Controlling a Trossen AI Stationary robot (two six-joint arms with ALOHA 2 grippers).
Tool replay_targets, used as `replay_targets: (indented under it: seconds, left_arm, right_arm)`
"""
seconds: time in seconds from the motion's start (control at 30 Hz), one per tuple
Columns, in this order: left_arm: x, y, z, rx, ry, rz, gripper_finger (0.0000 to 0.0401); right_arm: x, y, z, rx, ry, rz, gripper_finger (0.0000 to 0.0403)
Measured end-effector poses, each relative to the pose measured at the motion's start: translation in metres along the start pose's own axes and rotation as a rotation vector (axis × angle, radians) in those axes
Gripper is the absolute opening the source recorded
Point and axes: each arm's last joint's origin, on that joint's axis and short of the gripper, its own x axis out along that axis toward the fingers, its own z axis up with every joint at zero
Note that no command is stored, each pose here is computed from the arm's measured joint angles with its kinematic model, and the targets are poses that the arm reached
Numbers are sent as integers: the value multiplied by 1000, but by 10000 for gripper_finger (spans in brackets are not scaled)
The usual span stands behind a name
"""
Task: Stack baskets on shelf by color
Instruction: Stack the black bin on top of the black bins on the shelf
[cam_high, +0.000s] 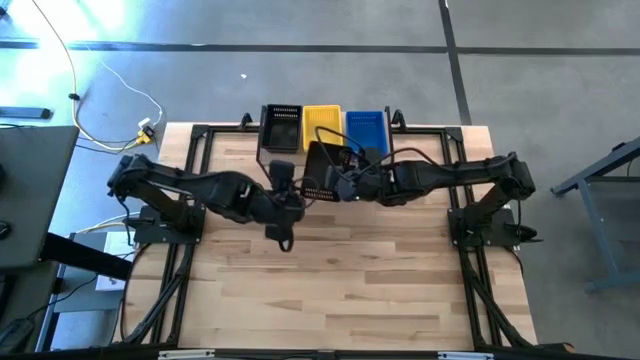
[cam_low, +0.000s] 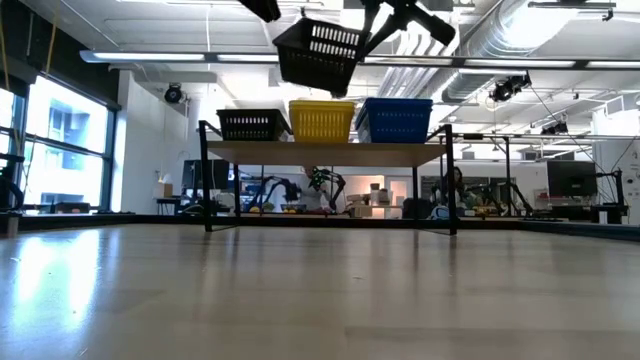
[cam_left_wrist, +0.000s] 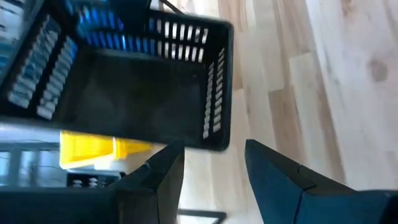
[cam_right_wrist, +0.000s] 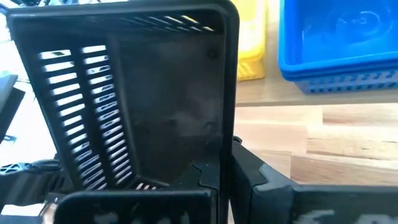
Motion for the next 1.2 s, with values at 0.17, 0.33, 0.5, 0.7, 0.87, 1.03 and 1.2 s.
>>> replay_targets:
  seconds: [0.17,0.33,0.5,0.7,0.87,1.03,1.2]
  left_arm:
    - [12,-9,8,77,14,59,161]
    - [26,-18,10,128,67,74,161]
    - [42,-22,11,198,144,140,161]
    - [43,-25,13,216,137,148,147]
    - [43,-24,12,217,138,141,90]
    - [43,-26,13,215,128,97,15]
    - [43,-26,13,215,126,94,10]
  right_arm:
    - [2,6,4,0,-10,49,0]
    - [2,8,4,-4,-17,69,0]
    - [-1,10,0,-3,-8,91,0]
    - [-5,9,-5,-8,5,81,0]
    - [-5,9,-5,-13,-2,80,0]
    - [-5,9,-5,-18,-2,81,0]
    - [-5,10,-4,-55,-22,83,2]
